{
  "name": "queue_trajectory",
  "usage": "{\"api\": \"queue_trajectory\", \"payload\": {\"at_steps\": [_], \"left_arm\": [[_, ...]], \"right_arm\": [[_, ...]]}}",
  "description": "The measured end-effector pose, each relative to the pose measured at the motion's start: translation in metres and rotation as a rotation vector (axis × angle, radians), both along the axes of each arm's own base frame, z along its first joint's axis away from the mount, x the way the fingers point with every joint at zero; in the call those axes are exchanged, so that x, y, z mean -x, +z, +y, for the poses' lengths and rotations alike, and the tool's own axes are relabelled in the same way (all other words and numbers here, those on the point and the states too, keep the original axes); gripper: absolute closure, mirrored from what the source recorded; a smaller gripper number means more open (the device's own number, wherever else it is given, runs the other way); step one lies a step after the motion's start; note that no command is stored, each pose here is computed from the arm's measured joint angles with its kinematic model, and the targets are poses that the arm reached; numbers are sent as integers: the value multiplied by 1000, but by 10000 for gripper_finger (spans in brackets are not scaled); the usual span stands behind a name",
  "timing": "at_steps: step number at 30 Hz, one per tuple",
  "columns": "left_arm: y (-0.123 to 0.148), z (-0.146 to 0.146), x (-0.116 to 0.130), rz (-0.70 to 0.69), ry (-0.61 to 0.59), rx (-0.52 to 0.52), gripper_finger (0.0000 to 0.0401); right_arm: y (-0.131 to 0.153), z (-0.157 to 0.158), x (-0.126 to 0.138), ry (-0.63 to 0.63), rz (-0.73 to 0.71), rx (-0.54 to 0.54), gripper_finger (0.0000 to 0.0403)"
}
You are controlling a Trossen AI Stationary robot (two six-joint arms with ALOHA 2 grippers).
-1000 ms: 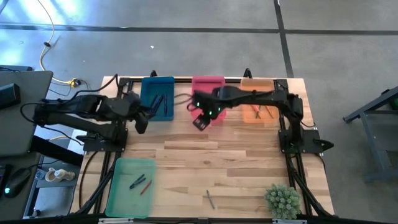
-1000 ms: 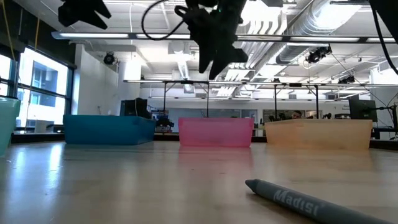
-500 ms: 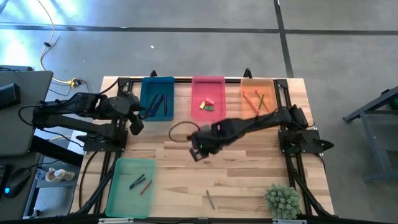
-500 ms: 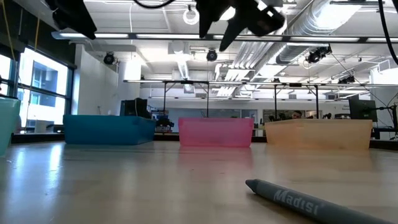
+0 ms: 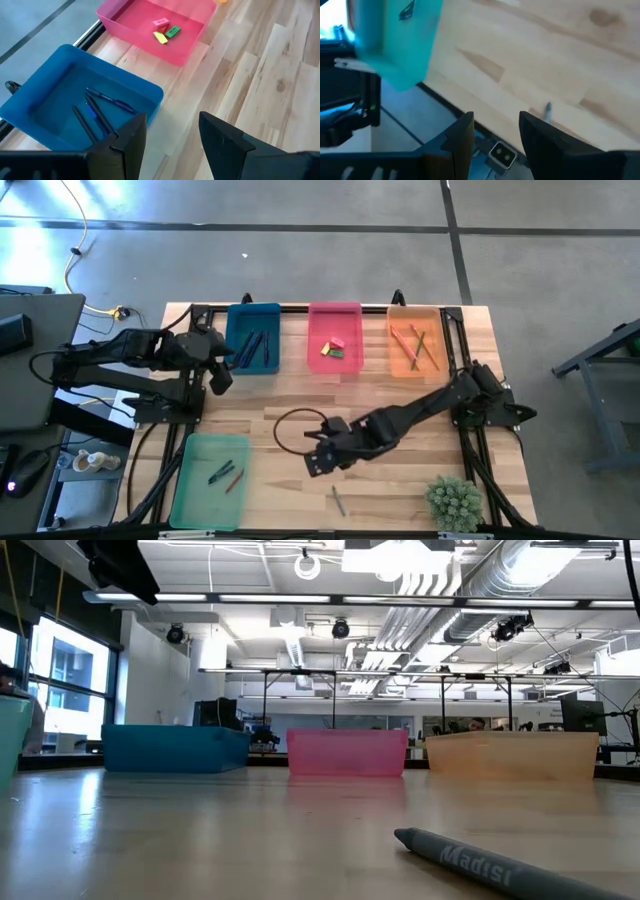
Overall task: Sort crayons/erasers/pens/pencils in bins
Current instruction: Put the gray crayon into the green bin
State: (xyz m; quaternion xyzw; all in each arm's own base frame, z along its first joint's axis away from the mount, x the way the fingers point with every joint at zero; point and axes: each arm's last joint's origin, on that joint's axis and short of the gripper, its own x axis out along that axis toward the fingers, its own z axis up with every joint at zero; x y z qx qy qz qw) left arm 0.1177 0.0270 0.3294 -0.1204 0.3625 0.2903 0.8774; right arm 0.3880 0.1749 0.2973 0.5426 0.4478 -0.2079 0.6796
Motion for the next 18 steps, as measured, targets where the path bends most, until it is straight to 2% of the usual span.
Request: {"api": "queue_trajectory", "payload": {"at_steps": [6,12,18], "left_arm": [[0,0,0,-32,52,42,231],[0,0,0,-45,74,60,231],[0,-1,0,-53,77,96,231]], "right_arm": [[5,24,5,62,-86,-2,254],[6,46,14,117,-113,-10,254],[9,52,14,146,-164,-9,254]]}}
